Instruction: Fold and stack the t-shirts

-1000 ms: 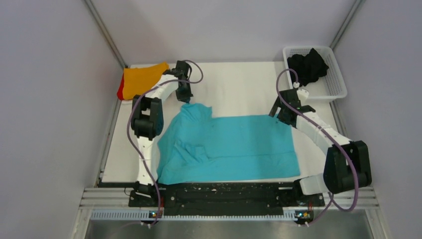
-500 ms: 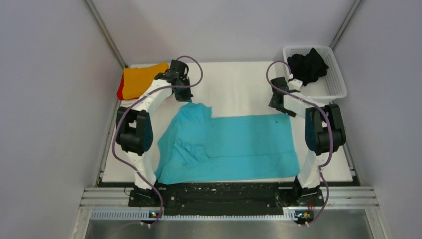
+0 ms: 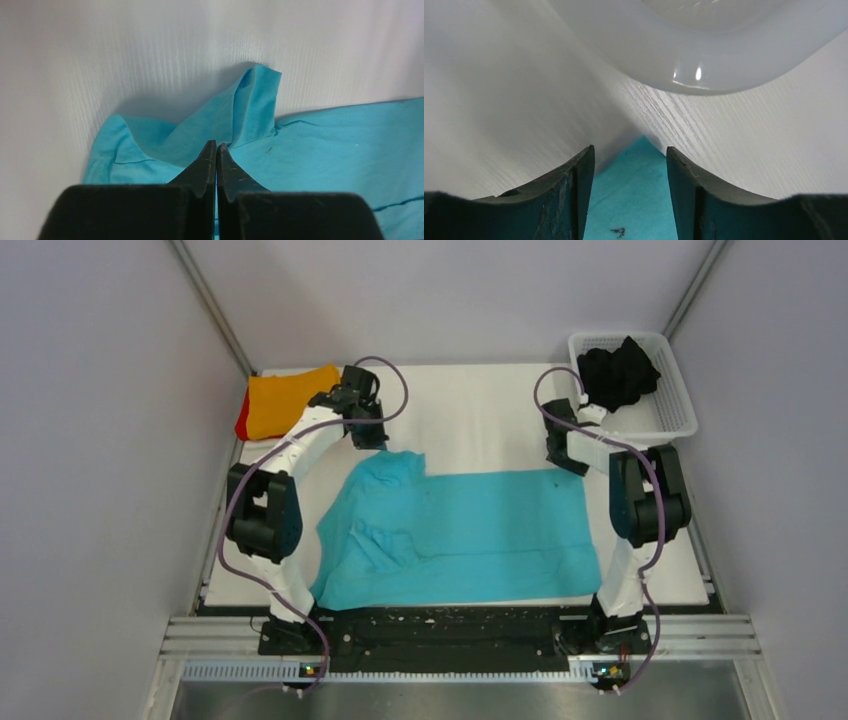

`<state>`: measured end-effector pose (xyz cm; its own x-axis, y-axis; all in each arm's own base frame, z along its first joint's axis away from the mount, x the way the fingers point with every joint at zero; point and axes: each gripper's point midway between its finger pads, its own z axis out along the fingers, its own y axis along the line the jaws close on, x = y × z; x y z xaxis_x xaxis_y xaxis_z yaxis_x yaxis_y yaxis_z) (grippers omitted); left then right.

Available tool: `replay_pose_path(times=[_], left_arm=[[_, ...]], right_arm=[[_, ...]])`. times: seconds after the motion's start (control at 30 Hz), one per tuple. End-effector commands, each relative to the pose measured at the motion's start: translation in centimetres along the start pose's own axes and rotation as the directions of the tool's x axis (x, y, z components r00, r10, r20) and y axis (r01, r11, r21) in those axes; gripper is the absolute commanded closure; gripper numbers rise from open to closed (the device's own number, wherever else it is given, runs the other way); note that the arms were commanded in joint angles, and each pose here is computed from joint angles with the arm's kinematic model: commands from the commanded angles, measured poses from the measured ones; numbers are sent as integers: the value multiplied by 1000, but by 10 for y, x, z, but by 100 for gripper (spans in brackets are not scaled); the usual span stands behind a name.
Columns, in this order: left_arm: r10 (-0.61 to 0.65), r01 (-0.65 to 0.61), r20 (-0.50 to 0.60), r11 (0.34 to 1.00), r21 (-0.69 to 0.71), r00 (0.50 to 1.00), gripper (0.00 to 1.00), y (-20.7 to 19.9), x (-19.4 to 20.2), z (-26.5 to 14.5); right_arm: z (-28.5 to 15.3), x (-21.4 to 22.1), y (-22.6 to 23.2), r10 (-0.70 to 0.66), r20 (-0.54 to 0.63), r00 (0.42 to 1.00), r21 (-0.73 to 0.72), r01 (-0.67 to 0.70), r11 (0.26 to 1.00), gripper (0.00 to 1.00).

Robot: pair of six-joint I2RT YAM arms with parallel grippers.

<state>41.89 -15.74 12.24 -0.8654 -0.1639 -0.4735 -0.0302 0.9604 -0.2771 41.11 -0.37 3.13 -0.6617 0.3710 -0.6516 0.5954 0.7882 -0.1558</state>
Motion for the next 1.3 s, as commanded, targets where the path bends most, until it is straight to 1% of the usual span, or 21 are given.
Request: replay_pose_path(times=[0.0, 0.07, 0.27, 0.4, 0.47, 0.5, 0.63, 0.87, 0.97, 1.1, 1.27], left_arm=[[-6, 3, 83, 999, 45, 997, 100, -12, -15, -26], [-7, 3, 92, 999, 51, 996, 100, -12, -15, -31], [-11, 5, 111, 999, 54, 994, 100, -11, -14, -41], [-17, 11, 106, 999, 53, 994, 100, -10, -9, -43], [-21, 15, 105, 998, 54, 994, 100, -9, -7, -44], [-22, 16, 104, 998, 56, 994, 100, -9, -7, -44], [-21, 14, 103, 998, 66, 994, 100, -9, 1, -52], [-34, 25, 113, 997, 79, 993, 100, -3, 27, -74], [-52, 41, 113, 995, 92, 992, 100, 1, 47, -88], [-79, 68, 97, 992, 108, 992, 100, 6, 77, -109], [-80, 70, 86, 991, 114, 993, 100, 19, 117, -128]], right_arm=[[-4, 6, -16, 9, -8, 1000, 41, -8, 999, 50], [-5, 5, -18, 13, 0, 1000, 41, -13, 999, 55], [-5, -5, -9, 28, 18, 999, 17, -28, 999, 76], [-8, -8, -6, 39, 30, 999, -10, -39, 999, 87], [-11, -12, -6, 35, 41, 999, -24, -34, 999, 99], [-14, -14, -5, 30, 46, 998, -33, -29, 999, 100], [-28, -19, -5, 22, 53, 998, -82, -17, 996, 100], [-59, -4, -21, 6, 35, 999, -154, -1, 988, 100], [-77, -1, -30, 5, 45, 999, -185, 3, 983, 100], [-92, 8, -45, -3, 33, 999, -192, 9, 981, 100], [-108, 17, -58, -14, 21, 1000, -219, 19, 976, 100]])
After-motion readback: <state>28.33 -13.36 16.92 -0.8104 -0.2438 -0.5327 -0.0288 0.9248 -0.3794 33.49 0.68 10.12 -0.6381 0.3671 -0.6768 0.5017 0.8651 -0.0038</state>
